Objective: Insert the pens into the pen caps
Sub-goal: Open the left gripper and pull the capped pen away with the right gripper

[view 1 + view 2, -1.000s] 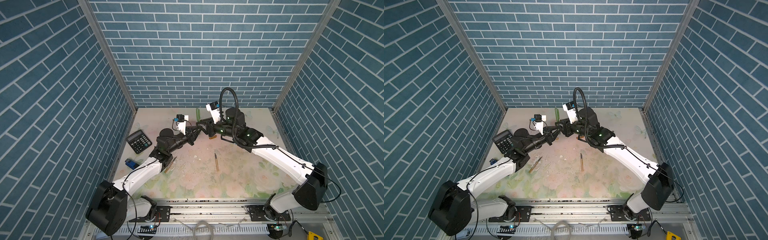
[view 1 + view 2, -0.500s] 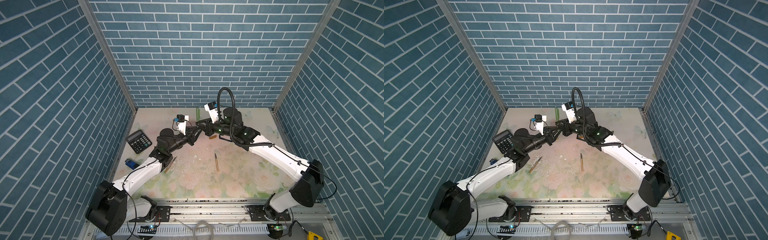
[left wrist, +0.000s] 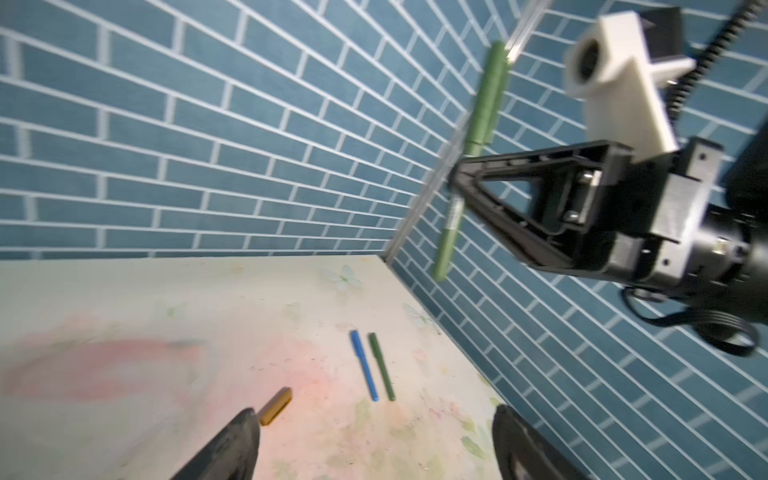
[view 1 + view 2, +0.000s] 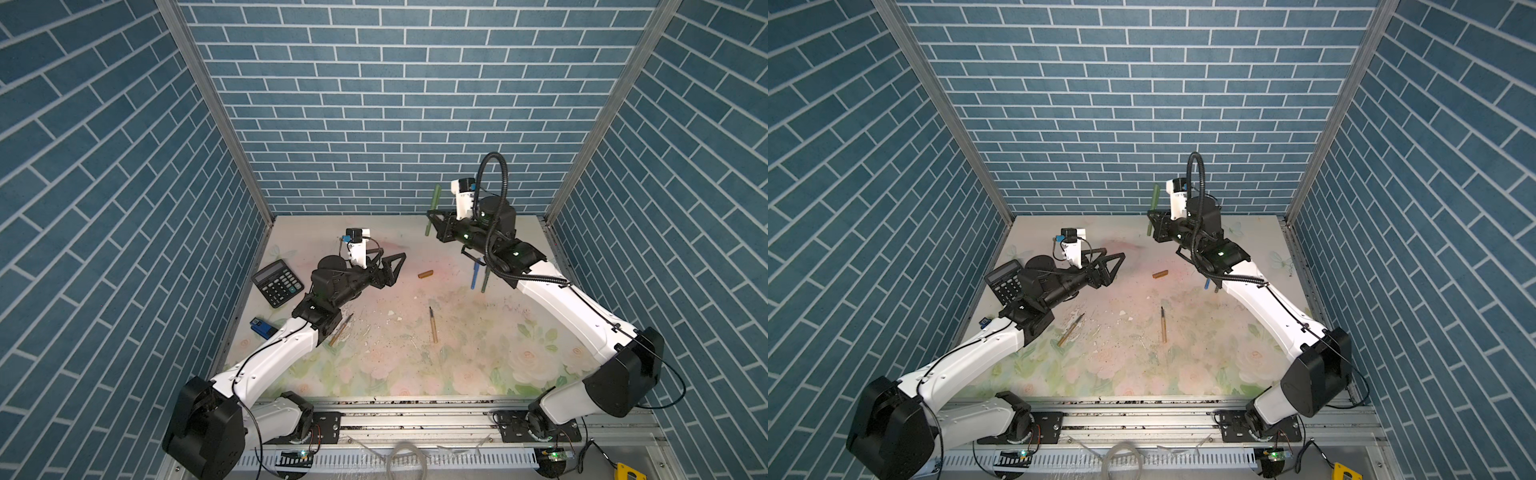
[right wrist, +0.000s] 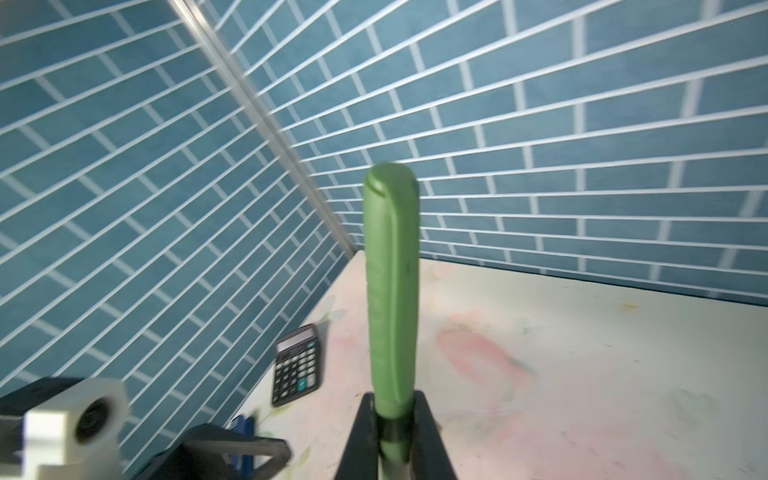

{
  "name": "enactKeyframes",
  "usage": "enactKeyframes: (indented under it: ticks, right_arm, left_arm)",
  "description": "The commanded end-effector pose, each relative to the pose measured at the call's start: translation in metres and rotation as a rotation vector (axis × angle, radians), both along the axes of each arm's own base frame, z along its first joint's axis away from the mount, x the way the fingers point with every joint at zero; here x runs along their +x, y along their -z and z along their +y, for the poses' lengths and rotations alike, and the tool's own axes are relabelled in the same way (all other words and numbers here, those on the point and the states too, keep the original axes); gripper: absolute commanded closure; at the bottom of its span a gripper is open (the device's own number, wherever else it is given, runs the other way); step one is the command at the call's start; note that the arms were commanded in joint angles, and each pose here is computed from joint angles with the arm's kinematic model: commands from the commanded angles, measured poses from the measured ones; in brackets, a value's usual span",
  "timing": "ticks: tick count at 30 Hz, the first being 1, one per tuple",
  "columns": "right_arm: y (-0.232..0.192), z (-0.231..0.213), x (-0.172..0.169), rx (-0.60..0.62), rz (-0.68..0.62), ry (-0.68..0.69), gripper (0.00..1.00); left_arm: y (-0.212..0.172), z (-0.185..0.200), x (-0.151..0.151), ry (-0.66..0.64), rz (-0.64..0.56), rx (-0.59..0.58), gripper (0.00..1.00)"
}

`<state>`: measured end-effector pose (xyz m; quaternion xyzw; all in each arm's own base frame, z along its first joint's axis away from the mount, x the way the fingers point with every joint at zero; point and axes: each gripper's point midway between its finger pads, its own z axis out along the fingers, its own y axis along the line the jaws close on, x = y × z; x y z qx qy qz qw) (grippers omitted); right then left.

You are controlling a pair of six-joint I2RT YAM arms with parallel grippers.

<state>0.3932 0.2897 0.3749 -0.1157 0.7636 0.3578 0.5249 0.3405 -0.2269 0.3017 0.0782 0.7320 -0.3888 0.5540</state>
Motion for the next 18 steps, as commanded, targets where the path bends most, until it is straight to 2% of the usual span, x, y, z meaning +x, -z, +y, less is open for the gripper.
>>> enactKeyframes:
  ticks: [1,6,9,18]
  right_arm:
    - [0.061,-0.037,0.017,-0.071,0.196,0.132,0.97]
    - [0.170,-0.070,0.032,-0.196,0.486,0.195,0.96]
    - [0.222,-0.080,0.036,-0.224,0.636,0.192,0.96]
    - [0.310,-0.095,0.044,-0.339,0.904,0.204,0.94]
  left_arm:
    - [0.029,0.049,0.023,-0.282,0.160,0.099,0.11]
    - [0.049,0.078,0.034,-0.398,0.271,0.091,0.12]
    - [0.052,0.080,0.038,-0.401,0.296,0.111,0.13]
    - [0.051,0.072,0.038,-0.357,0.296,0.101,0.14]
